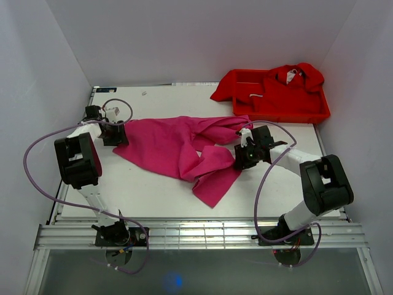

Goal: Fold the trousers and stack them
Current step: Flatten the trousers out

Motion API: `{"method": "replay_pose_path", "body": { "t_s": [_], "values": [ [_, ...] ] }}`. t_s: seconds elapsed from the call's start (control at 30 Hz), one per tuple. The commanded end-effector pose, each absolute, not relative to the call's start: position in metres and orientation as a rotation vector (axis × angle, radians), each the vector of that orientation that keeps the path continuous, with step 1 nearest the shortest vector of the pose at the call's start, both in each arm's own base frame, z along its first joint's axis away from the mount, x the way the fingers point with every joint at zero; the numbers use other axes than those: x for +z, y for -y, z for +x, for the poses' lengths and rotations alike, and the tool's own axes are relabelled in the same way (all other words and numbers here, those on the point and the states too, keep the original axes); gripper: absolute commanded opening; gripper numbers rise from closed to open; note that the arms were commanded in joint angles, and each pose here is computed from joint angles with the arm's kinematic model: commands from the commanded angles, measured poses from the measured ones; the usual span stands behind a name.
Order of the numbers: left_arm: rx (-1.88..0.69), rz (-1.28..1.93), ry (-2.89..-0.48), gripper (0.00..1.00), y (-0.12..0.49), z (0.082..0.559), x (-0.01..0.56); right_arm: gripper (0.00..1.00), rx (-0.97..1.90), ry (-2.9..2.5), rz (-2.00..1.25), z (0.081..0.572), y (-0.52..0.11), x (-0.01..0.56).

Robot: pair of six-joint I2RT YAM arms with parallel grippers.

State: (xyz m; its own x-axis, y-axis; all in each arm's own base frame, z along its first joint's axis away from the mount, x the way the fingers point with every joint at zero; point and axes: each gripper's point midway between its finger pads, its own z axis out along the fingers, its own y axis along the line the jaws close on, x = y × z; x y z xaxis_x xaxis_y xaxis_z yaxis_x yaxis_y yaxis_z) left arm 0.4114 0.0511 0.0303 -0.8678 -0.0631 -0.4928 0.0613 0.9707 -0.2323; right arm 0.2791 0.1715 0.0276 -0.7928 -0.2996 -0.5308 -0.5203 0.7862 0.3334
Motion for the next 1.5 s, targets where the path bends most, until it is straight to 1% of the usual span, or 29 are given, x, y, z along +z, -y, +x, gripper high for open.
{"method": "replay_pose_path", "body": {
  "t_s": [0.0,0.03,0.1,0.13,0.17,0.23,0.27,0.33,0.37,0.43,0.47,0.53,0.6,0.63,0.67,0.73,0.8,0.87,0.9,0.97,1.0,1.03,1.1,1.13,1.23,1.27,1.37,1.4,1.47],
  "values": [
    [-0.398,-0.029,-2.655,0.54,-0.044,0.398,0.005,0.19,0.41,-2.491,-0.628,0.297,-0.144,0.034],
    [-0.393,-0.027,-2.666,0.41,-0.044,0.395,0.002,0.08,0.374,-2.467,-0.656,0.3,-0.139,0.04],
    [-0.371,-0.021,-2.683,0.26,-0.048,0.389,-0.001,0.08,0.299,-2.417,-0.694,0.304,-0.129,0.059],
    [-0.364,-0.022,-2.689,0.17,-0.05,0.387,-0.002,0.08,0.247,-2.342,-0.742,0.313,-0.123,0.08],
    [-0.338,-0.045,-2.701,0.0,-0.058,0.383,-0.003,0.08,0.204,-2.304,-0.77,0.317,-0.118,0.091],
    [-0.319,-0.082,-2.705,0.0,-0.07,0.378,-0.001,0.08,0.091,-2.222,-0.815,0.327,-0.104,0.116],
    [-0.317,-0.121,-2.698,0.0,-0.081,0.376,0.001,0.08,0.021,-2.123,-0.894,0.331,-0.098,0.138],
    [-0.312,-0.145,-2.694,0.0,-0.09,0.372,0.006,0.08,-0.064,-2.029,-0.959,0.335,-0.091,0.16],
    [-0.302,-0.167,-2.687,0.0,-0.099,0.37,0.008,0.08,-0.138,-1.94,-1.047,0.336,-0.086,0.179],
    [-0.296,-0.164,-2.679,0.0,-0.105,0.366,0.016,0.08,-0.275,-1.87,-1.108,0.337,-0.072,0.2],
    [-0.294,-0.181,-2.68,0.0,-0.11,0.362,0.017,0.08,-0.372,-1.804,-1.207,0.339,-0.064,0.208],
    [-0.284,-0.187,-2.671,0.0,-0.116,0.359,0.023,0.08,-0.516,-1.74,-1.299,0.335,-0.049,0.219],
    [-0.259,-0.195,-2.659,0.0,-0.125,0.355,0.029,0.08,-0.608,-1.65,-1.469,0.327,-0.044,0.212],
    [-0.246,-0.2,-2.66,0.0,-0.129,0.354,0.03,0.08,-0.628,-1.604,-1.5,0.321,-0.044,0.215],
    [-0.237,-0.206,-2.656,0.0,-0.135,0.351,0.031,0.08,-0.626,-1.591,-1.554,0.314,-0.046,0.202],
    [-0.228,-0.214,-2.655,0.0,-0.14,0.35,0.032,0.09,-0.58,-1.546,-1.651,0.3,-0.062,0.188],
    [-0.218,-0.226,-2.66,0.0,-0.147,0.347,0.03,0.1,-0.457,-1.558,-1.75,0.276,-0.084,0.16],
    [-0.19,-0.242,-2.66,0.0,-0.155,0.346,0.031,0.17,-0.329,-1.605,-1.737,0.259,-0.105,0.145],
    [-0.182,-0.242,-2.662,0.0,-0.158,0.346,0.03,0.21,-0.227,-1.577,-1.761,0.246,-0.127,0.141],
    [-0.159,-0.257,-2.669,0.0,-0.166,0.345,0.028,0.37,-0.043,-1.65,-1.703,0.23,-0.149,0.141],
    [-0.157,-0.258,-2.676,0.0,-0.169,0.344,0.026,0.45,0.103,-1.636,-1.705,0.218,-0.168,0.143],
    [-0.156,-0.26,-2.681,0.0,-0.17,0.343,0.025,0.61,0.172,-1.655,-1.7,0.214,-0.175,0.148],
    [-0.14,-0.262,-2.681,0.0,-0.175,0.343,0.025,0.72,0.284,-1.688,-1.668,0.205,-0.186,0.153],
    [-0.138,-0.257,-2.685,0.0,-0.176,0.342,0.024,0.84,0.294,-1.697,-1.658,0.205,-0.187,0.156],
    [-0.14,-0.257,-2.685,0.0,-0.178,0.34,0.024,0.98,0.255,-1.742,-1.545,0.215,-0.174,0.172],
    [-0.142,-0.258,-2.684,0.0,-0.178,0.34,0.023,0.95,0.247,-1.754,-1.499,0.22,-0.167,0.177],
    [-0.155,-0.255,-2.685,0.0,-0.175,0.338,0.021,0.9,0.24,-1.856,-1.288,0.243,-0.126,0.187],
    [-0.161,-0.259,-2.685,0.0,-0.175,0.338,0.021,0.9,0.249,-1.901,-1.186,0.252,-0.105,0.189],
    [-0.17,-0.265,-2.681,0.0,-0.174,0.34,0.021,0.9,0.27,-1.961,-1.095,0.262,-0.085,0.187]
  ]
}}
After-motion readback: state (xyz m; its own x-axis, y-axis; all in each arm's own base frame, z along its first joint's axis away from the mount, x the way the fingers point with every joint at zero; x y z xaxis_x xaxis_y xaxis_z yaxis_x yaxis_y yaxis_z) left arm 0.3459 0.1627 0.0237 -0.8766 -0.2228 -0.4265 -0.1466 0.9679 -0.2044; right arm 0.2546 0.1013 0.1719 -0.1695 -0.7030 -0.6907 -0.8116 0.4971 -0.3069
